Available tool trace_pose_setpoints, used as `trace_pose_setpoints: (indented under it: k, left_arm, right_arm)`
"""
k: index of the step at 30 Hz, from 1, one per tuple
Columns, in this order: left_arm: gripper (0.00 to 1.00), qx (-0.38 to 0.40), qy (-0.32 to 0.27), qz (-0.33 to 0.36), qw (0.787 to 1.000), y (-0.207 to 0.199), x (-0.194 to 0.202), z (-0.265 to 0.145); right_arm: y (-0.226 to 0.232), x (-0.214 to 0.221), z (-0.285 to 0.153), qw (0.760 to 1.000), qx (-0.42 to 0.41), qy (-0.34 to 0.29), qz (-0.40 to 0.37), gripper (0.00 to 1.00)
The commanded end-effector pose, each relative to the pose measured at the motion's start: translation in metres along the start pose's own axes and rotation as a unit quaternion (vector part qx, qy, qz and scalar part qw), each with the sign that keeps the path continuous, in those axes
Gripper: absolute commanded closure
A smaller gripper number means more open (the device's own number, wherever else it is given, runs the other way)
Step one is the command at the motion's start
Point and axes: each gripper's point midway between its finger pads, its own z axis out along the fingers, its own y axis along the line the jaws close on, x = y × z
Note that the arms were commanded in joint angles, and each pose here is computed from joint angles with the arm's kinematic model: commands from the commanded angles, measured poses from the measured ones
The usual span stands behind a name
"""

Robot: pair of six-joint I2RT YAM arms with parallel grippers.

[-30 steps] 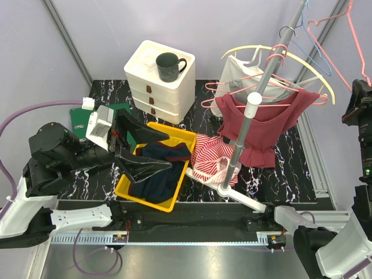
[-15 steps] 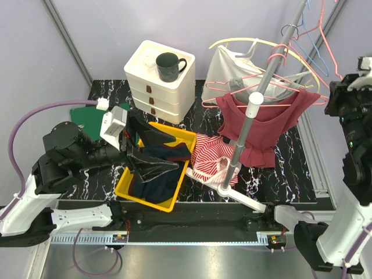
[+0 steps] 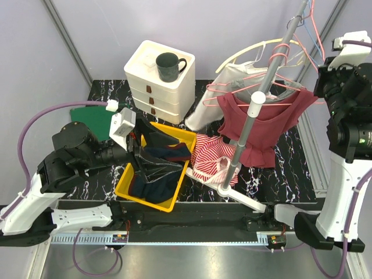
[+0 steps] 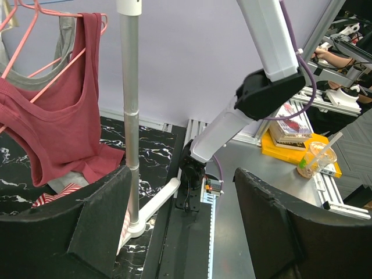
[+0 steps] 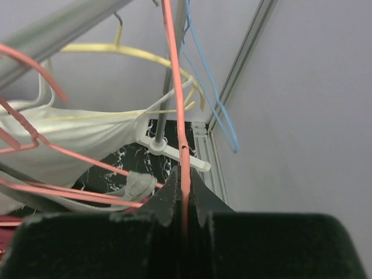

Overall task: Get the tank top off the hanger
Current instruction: Place the hanger at the clothesline.

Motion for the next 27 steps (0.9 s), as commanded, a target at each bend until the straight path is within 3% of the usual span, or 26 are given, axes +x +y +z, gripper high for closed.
trace_pose_setpoints:
  k: [1,5,8,15,18,27]
  left_arm:
    - [0.24,0.017,-0.011,0.009,1.000,-0.005,-0.005,0.005]
    - [0.25,0.017,0.001,0.006,1.000,-0.001,0.003,0.009]
    - [0.25,0.011,0.002,0.007,1.000,0.001,0.007,0.008]
    - [0.25,0.013,0.007,0.006,1.000,0.002,0.012,0.011]
    - [0.25,0.017,0.008,0.005,1.000,0.003,0.014,0.015]
    - [0.25,0.015,0.012,0.008,1.000,0.005,0.019,0.015]
  right_arm:
    - [-0.015,0.033,-0.005,0.998,0.049,0.034,-0.006,1.00]
    - [-0.015,0.061,0.003,0.997,0.062,0.055,0.001,1.00]
    - [-0.018,0.057,-0.003,0.997,0.071,0.038,-0.001,1.00]
    - [-0.027,0.006,-0.027,0.997,0.065,-0.022,-0.024,1.00]
    - [-0.019,0.001,-0.032,0.999,0.039,-0.017,-0.029,1.00]
    - [0.053,0.032,-0.074,0.988,-0.152,-0.001,-0.003,1.00]
